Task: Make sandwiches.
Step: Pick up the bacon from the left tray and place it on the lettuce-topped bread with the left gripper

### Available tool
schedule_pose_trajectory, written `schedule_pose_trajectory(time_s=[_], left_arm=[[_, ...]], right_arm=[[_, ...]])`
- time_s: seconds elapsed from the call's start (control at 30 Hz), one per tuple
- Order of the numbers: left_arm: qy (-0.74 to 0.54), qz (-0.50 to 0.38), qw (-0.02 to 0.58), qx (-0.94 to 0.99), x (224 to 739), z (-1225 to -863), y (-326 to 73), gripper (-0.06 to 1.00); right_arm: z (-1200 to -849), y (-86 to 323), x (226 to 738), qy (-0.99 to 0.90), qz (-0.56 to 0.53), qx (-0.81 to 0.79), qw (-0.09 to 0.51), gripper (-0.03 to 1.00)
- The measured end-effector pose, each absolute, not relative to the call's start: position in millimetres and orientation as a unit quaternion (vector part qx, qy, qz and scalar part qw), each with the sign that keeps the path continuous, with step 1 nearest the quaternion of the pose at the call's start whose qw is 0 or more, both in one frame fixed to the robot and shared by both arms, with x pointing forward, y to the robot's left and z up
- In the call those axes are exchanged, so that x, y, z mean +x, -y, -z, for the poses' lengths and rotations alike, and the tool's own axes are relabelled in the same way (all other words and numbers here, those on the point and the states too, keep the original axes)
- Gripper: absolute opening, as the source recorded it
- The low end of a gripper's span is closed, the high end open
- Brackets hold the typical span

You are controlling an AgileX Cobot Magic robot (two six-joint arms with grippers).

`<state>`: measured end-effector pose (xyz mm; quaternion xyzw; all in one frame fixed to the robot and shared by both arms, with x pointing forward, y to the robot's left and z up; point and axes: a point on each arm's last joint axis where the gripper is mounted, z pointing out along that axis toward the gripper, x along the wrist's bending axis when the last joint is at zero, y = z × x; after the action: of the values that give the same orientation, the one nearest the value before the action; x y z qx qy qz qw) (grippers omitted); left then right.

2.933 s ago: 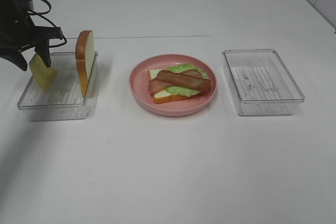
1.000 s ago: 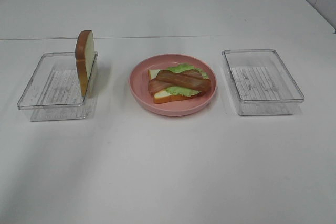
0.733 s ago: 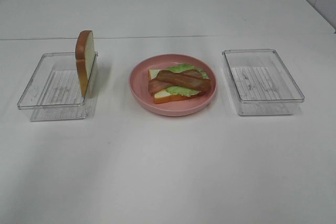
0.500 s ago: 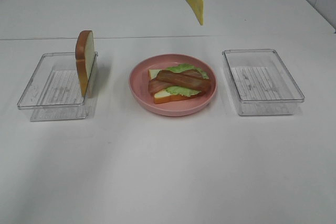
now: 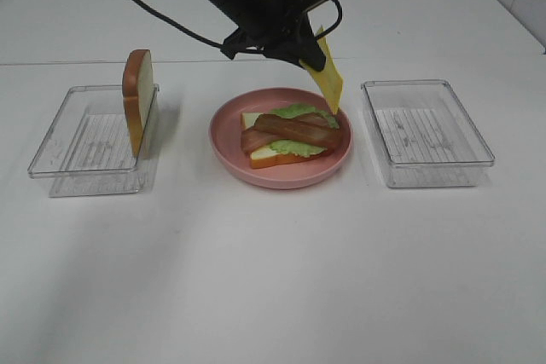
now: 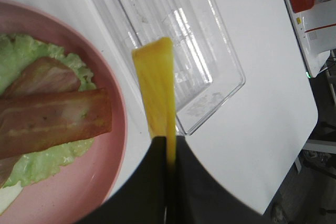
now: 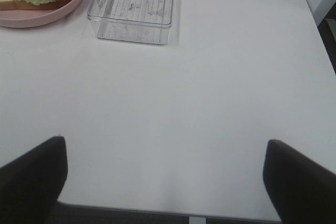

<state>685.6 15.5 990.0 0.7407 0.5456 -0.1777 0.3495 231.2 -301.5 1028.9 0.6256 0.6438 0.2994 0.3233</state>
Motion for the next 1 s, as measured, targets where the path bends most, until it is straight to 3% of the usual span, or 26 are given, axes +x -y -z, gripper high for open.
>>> schedule_pose_trajectory(time_s=[0.5,1.0], left_arm=[[-0.582,0.177,0.262,0.749,692,-921,-19,0.00],[-0.591,0.155,0.249,0.752,695,-911,-22,0.00]], right_arm=[[-1029,301,231,-0.644,-0.299,0.626,0.323,0.98],[-1029,301,231,-0.644,-0.300,0.626,0.323,0.98]])
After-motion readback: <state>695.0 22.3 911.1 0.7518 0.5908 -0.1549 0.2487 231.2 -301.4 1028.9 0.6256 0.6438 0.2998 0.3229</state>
